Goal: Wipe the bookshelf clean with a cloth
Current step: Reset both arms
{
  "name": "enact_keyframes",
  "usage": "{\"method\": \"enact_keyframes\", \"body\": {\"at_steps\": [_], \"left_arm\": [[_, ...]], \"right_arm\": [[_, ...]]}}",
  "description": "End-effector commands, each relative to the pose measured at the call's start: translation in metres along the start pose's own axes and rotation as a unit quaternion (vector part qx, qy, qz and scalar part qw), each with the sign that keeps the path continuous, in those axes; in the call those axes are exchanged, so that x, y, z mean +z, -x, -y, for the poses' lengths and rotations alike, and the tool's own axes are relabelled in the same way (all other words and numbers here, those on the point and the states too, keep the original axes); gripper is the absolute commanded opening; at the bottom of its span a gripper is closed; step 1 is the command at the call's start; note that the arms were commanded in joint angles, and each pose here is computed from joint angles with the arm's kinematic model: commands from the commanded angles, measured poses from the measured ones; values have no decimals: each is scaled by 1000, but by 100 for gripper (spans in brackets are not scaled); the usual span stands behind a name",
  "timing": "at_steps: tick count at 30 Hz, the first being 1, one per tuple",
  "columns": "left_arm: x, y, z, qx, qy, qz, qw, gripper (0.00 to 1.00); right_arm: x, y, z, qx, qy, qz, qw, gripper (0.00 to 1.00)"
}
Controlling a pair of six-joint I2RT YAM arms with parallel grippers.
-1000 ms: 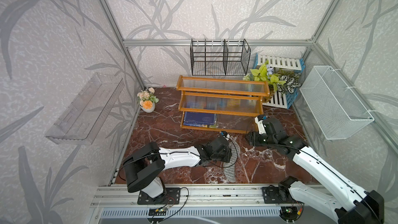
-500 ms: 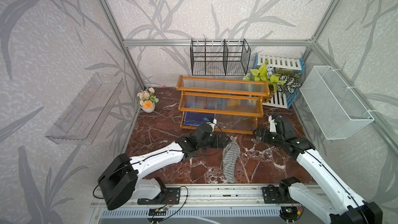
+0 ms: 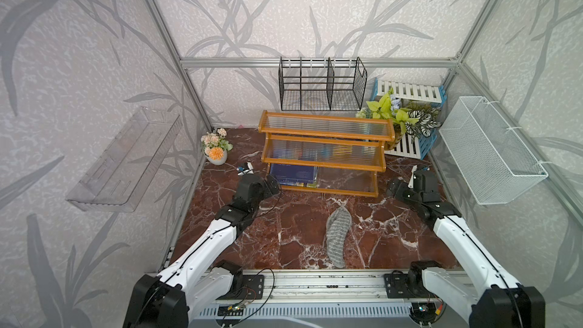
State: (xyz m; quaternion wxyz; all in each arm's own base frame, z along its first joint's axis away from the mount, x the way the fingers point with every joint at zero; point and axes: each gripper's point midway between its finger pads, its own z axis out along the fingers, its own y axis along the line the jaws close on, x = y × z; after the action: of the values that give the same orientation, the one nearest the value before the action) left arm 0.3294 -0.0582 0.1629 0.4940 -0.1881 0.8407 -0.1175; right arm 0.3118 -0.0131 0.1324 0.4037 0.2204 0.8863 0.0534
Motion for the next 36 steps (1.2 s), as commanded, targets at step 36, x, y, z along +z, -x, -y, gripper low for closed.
{"method": "enact_keyframes", "body": {"at_steps": [36], "left_arm": [[48,34,-93,178,111,224,952,100]], "right_arm": [[88,28,0,-151,5,214,965,99]]}}
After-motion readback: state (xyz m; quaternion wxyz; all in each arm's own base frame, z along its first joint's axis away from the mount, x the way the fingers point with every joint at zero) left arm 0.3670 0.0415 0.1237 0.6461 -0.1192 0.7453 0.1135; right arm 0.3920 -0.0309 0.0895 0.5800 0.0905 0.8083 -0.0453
